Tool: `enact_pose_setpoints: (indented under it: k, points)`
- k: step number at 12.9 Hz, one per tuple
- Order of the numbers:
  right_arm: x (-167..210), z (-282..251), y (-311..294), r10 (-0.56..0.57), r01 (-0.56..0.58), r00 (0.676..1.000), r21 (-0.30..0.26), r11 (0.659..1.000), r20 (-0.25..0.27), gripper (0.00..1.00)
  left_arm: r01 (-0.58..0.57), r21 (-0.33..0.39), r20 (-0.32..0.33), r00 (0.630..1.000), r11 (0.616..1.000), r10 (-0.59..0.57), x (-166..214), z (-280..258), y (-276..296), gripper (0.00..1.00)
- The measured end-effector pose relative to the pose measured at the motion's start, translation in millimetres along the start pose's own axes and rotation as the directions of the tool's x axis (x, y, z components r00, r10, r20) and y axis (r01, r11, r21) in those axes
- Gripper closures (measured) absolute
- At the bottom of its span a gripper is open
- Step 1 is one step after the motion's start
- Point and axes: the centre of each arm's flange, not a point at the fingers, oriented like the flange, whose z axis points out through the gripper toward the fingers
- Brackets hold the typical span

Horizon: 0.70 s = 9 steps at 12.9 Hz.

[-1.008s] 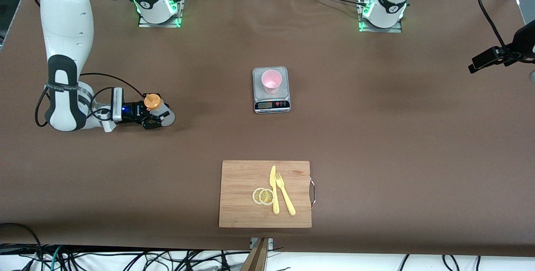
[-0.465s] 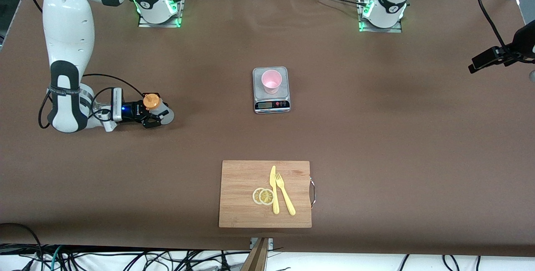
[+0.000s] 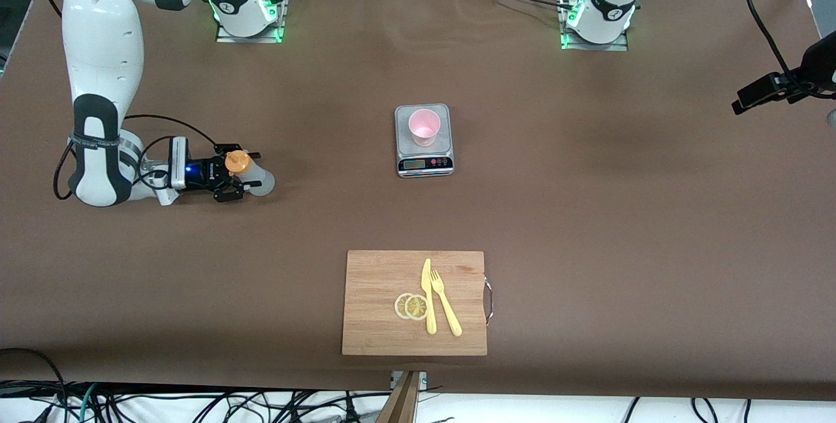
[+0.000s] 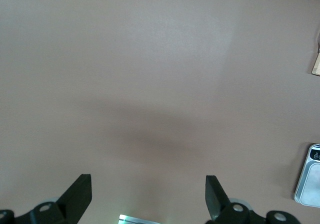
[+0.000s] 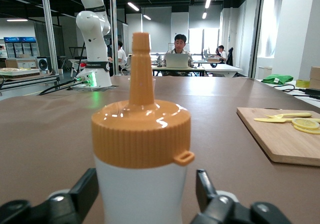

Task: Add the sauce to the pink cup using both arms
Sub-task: 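Lower the bottle upright onto the table with the right gripper, then open the right gripper and pull it away from the bottle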

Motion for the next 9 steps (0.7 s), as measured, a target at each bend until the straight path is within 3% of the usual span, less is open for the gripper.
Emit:
enact_pose_setpoints:
  k: [1, 4, 9]
  points:
    - [0, 0, 0, 0.000, 0.000, 1.000, 0.000, 1.000, 0.000, 0.00, 0.000, 0.000, 0.000, 1.000, 1.000, 0.000, 0, 0, 0, 0.00]
    - [0, -4, -1, 0.006, -0.006, 1.000, 0.017, 1.000, 0.012, 0.00, 0.000, 0.000, 0.000, 1.000, 1.000, 0.000, 0, 0, 0, 0.00]
    - [7, -63, 2, 0.022, -0.024, 0.995, 0.021, 0.999, 0.095, 0.00, 0.000, 0.000, 0.000, 1.000, 1.000, 0.000, 0, 0, 0, 0.00]
